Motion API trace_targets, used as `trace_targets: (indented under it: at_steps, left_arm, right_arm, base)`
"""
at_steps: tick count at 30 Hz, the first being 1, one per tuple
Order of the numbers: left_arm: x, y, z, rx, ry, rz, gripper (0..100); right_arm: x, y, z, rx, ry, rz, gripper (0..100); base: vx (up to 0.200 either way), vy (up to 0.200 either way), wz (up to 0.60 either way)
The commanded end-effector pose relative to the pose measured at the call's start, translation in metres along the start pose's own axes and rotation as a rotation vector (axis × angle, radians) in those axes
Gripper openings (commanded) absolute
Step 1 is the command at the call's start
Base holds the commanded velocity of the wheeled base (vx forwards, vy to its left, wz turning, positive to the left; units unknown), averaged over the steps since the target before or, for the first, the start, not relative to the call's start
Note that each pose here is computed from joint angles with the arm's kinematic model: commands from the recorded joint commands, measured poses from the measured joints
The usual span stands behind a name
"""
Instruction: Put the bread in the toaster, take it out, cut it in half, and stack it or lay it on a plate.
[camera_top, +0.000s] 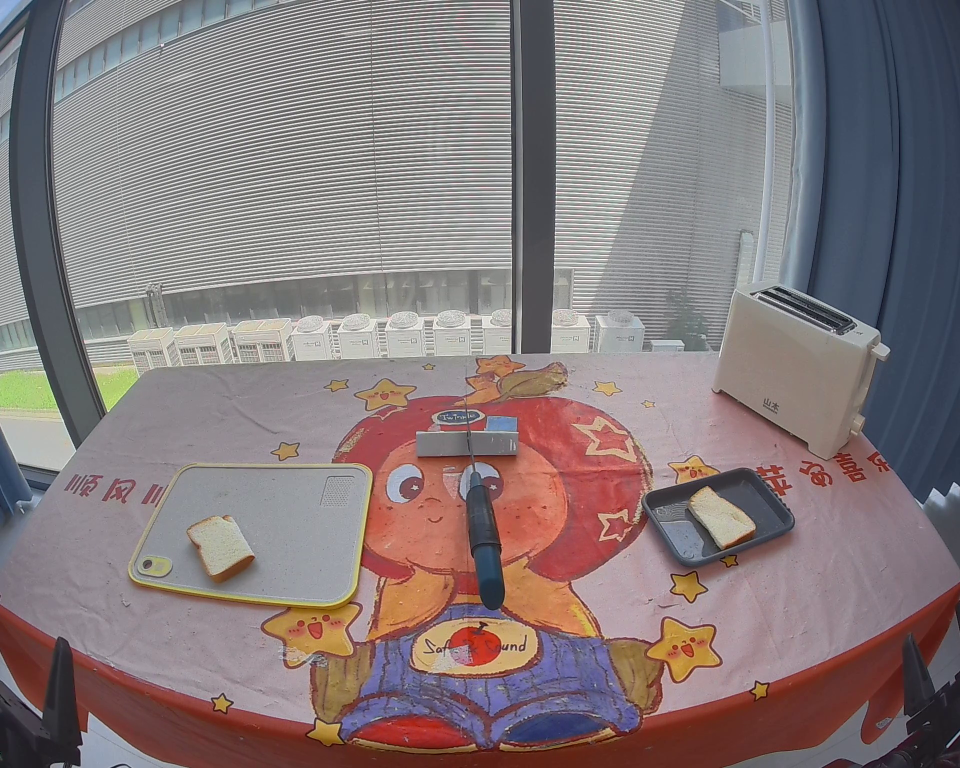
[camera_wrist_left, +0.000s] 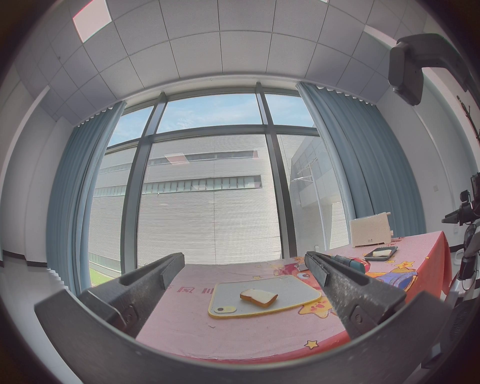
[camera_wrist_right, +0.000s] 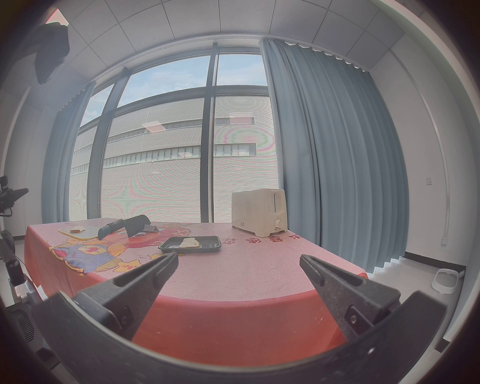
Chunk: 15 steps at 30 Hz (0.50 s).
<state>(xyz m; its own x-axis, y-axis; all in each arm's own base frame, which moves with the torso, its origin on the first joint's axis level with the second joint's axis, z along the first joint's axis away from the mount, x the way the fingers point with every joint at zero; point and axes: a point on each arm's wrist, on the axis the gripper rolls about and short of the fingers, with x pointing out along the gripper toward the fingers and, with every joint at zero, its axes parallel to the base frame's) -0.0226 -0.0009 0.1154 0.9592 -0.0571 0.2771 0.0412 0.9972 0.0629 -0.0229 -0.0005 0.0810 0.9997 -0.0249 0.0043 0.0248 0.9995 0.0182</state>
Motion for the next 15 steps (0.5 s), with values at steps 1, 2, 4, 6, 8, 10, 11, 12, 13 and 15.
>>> trace_targets:
  at_steps: [1, 2, 4, 6, 8, 10, 11, 12, 13, 15]
  left_arm:
    - [0.008, 0.001, 0.006, -0.001, 0.050, -0.011, 100]
    - [0.009, 0.001, 0.008, -0.001, 0.052, -0.011, 100]
    - [0.015, 0.002, 0.018, 0.002, 0.055, -0.016, 100]
    - [0.018, 0.002, 0.026, 0.011, 0.057, -0.019, 100]
    - [0.020, 0.003, 0.033, 0.014, 0.062, -0.023, 100]
    - [0.021, 0.003, 0.040, 0.017, 0.083, -0.032, 100]
    - [0.020, 0.003, 0.043, 0.021, 0.100, -0.041, 100]
    - [0.020, 0.003, 0.045, 0.029, 0.117, -0.047, 100]
    - [0.020, 0.003, 0.047, 0.040, 0.137, -0.053, 100]
    - [0.020, 0.003, 0.049, 0.051, 0.166, -0.061, 100]
  right_arm:
    - [0.000, 0.000, -0.005, 0.000, 0.001, 0.000, 100]
    - [0.000, 0.000, -0.005, 0.000, 0.001, 0.000, 100]
    - [0.000, 0.000, -0.005, 0.000, 0.001, 0.000, 100]
    - [0.000, 0.000, -0.005, 0.000, 0.001, 0.000, 100]
    - [0.000, 0.000, -0.005, 0.000, 0.001, 0.000, 100]
    - [0.000, 0.000, -0.005, 0.000, 0.001, 0.000, 100]
    - [0.000, 0.000, -0.005, 0.000, 0.001, 0.000, 100]
    - [0.000, 0.000, -0.005, 0.000, 0.001, 0.000, 100]
    - [0.000, 0.000, -0.005, 0.000, 0.001, 0.000, 100]
    - [0.000, 0.000, -0.005, 0.000, 0.001, 0.000, 100]
  base:
    - [0.000, 0.000, 0.00]
    - [0.000, 0.000, 0.00]
    - [0.000, 0.000, 0.00]
    - [0.000, 0.000, 0.00]
    - [0.000, 0.000, 0.00]
    - [0.000, 0.000, 0.00]
    - [0.000, 0.000, 0.00]
    - [0.000, 0.000, 0.00]
    - [0.000, 0.000, 0.00]
    - [0.000, 0.000, 0.00]
